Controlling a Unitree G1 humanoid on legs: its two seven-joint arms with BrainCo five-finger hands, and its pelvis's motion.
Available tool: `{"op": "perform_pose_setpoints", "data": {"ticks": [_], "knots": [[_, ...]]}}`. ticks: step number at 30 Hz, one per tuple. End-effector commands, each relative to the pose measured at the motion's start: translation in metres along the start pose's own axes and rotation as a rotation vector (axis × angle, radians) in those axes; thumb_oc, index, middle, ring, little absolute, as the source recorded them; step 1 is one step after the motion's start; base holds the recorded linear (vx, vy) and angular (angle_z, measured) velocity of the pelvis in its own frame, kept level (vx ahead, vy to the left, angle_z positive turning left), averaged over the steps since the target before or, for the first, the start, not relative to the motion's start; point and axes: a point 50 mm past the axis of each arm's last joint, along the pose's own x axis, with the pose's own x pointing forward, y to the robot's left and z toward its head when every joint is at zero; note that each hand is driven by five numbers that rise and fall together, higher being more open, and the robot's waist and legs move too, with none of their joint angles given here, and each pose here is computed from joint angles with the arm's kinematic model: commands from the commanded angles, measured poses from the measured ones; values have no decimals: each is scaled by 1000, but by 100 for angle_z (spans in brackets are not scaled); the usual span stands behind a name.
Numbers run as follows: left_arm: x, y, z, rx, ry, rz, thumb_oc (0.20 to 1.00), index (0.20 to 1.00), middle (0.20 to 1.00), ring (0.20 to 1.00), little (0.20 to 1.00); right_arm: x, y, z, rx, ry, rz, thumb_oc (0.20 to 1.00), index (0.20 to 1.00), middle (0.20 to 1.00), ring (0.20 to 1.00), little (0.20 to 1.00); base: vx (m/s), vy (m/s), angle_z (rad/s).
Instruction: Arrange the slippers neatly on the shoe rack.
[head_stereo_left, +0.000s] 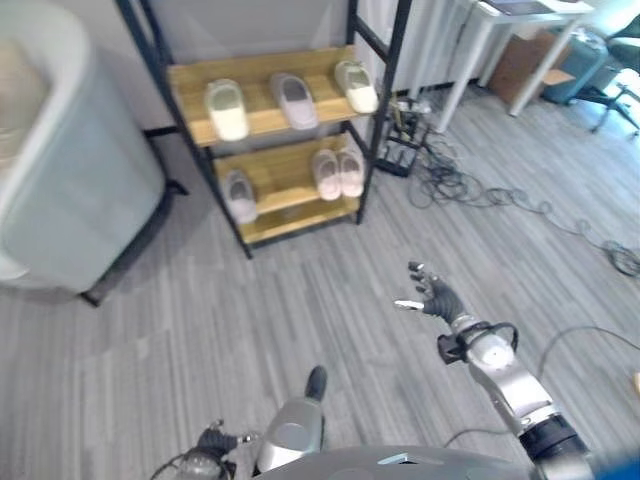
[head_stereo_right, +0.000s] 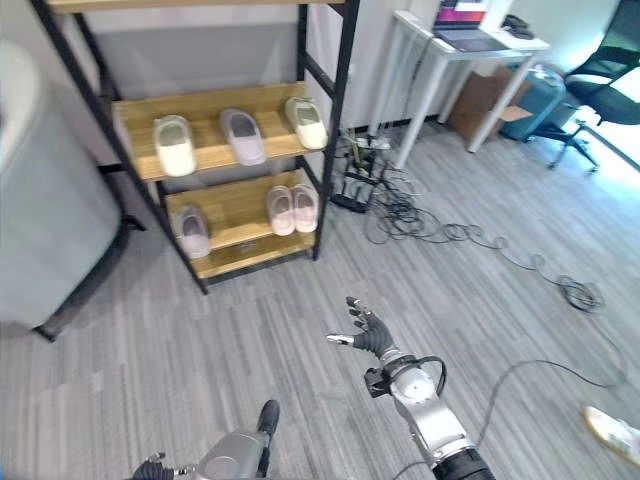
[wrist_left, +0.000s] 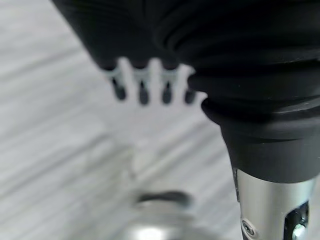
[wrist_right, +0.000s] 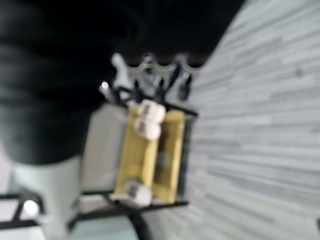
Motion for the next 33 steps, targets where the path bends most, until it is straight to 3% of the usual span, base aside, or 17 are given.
{"op": "perform_pose_setpoints", "data": {"ticks": [1, 15, 16, 17, 18, 19, 33], "knots": [[3, 19, 15, 60, -48, 57, 1000, 1000, 1000, 1000, 1000, 5, -10, 28, -36, -122, -25, 1000, 1000, 1000, 1000, 1000, 351, 176, 27], [4, 14, 21, 210, -85, 30, 1000, 1000, 1000, 1000, 1000, -2, -34, 42, -120, -167, -120, 1000, 1000, 1000, 1000, 1000, 278, -133, 71], [4, 9, 25, 203, -107, 16, 1000, 1000, 1000, 1000, 1000, -8, -36, -13, -103, 37, -141, 1000, 1000, 1000, 1000, 1000, 174, -217, 64], [3, 6, 23, 158, -114, 9, 1000, 1000, 1000, 1000, 1000, -62, -44, -109, -75, 389, -158, 1000, 1000, 1000, 1000, 1000, 147, -287, 77], [0, 11, 17, 175, -123, 20, 1000, 1000, 1000, 1000, 1000, -38, -72, -82, -154, 316, -255, 1000, 1000, 1000, 1000, 1000, 146, -324, 54], [0, 15, 14, 181, -112, 34, 1000, 1000, 1000, 1000, 1000, -40, -76, -85, -158, 331, -253, 1000, 1000, 1000, 1000, 1000, 64, -260, 80], [4, 6, 39, 164, -155, 7, 1000, 1000, 1000, 1000, 1000, -53, -91, -108, -108, 440, -337, 1000, 1000, 1000, 1000, 1000, 27, -133, 23]]}}
